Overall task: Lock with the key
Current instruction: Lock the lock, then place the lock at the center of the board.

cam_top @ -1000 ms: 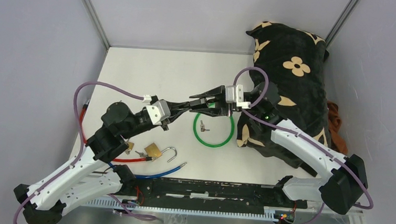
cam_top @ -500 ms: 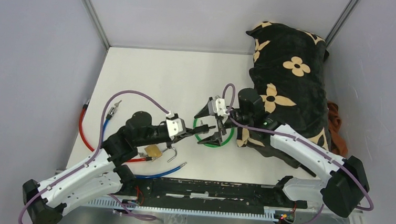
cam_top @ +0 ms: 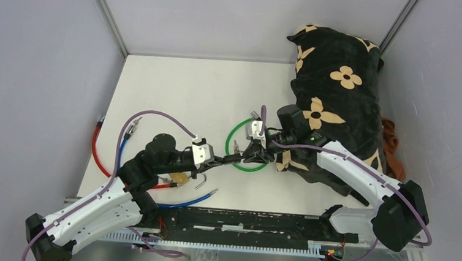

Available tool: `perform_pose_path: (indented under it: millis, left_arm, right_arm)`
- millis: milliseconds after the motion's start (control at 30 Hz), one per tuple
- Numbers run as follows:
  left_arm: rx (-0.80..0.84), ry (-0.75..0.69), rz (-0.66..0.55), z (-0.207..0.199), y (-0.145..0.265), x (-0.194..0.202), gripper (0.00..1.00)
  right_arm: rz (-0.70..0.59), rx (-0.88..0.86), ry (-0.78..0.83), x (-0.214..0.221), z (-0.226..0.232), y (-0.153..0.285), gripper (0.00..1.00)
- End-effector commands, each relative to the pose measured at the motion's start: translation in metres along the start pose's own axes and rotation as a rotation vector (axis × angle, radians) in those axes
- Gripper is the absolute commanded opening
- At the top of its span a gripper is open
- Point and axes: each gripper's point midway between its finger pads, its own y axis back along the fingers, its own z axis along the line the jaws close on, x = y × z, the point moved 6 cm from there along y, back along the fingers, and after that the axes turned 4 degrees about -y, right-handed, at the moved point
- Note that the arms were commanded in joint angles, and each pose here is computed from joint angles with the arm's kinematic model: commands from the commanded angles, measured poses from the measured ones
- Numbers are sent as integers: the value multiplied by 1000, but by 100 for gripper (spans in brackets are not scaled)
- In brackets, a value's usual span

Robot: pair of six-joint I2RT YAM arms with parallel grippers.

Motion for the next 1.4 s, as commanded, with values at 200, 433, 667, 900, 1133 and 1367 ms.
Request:
perform_pose_path:
  millis: [200, 433, 667, 900, 1133, 1367]
  left_arm:
    - [-8, -56, -131, 8, -3, -29, 2]
    - [-6, -53, -137, 9, -4, -34, 2]
    - [-136, -142, 79, 26, 4, 4, 2]
    - [-409, -185, 282, 76, 12, 44, 2]
    - [-692, -462, 492, 153, 1, 76, 2]
    - [-522, -470, 615, 164, -28, 117, 2]
  right_arm:
    - [-88, -28, 78, -28, 0, 5, 47]
    - [-70, -17, 46, -25, -3, 4, 0]
    - [62, 359, -107, 12, -33, 55, 0]
    - [-2, 526, -295, 39, -46, 78, 0]
    - [-186, 589, -444, 26, -71, 52, 0]
    - [-189, 548, -554, 28, -69, 13, 0]
